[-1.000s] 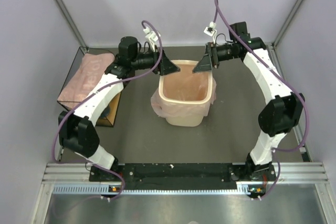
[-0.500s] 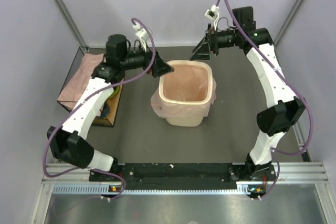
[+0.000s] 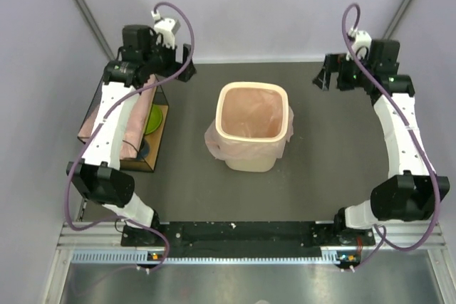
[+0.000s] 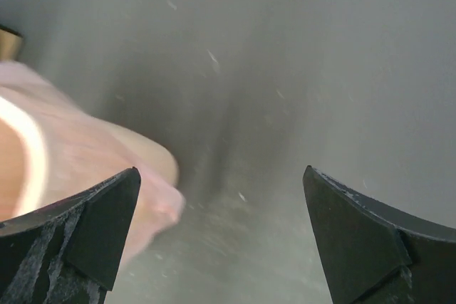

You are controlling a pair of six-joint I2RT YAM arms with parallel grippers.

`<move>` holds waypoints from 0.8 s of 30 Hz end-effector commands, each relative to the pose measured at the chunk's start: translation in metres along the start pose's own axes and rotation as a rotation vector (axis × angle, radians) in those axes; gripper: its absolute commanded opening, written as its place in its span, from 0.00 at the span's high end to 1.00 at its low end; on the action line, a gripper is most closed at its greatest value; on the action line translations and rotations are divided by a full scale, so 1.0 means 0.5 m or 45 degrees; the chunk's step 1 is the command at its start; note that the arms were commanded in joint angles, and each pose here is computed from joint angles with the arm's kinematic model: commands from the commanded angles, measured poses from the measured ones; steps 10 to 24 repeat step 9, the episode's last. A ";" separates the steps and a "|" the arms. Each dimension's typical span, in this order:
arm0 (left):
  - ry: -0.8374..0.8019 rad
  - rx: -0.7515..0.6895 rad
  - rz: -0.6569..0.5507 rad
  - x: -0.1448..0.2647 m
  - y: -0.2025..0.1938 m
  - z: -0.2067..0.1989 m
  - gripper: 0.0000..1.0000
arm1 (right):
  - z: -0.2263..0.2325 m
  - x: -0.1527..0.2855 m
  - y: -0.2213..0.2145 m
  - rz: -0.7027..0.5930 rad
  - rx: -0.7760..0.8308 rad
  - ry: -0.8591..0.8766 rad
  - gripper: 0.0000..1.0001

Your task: Put the trash bags into the trash bin

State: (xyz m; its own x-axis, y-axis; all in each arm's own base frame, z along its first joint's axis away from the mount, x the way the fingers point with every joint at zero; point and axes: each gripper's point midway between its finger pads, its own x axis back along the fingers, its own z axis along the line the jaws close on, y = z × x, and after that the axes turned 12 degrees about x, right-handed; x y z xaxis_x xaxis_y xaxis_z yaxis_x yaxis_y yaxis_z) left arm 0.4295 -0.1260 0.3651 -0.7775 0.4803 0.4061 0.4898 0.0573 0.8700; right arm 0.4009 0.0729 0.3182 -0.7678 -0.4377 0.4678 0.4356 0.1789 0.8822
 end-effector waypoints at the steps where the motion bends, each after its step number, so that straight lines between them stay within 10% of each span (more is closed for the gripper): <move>1: 0.221 0.032 0.126 -0.014 -0.108 0.076 0.02 | -0.065 0.007 -0.133 0.095 0.038 -0.224 0.01; 24: 0.322 0.033 0.114 -0.028 -0.139 0.108 0.02 | -0.030 0.021 -0.122 0.003 0.074 -0.190 0.01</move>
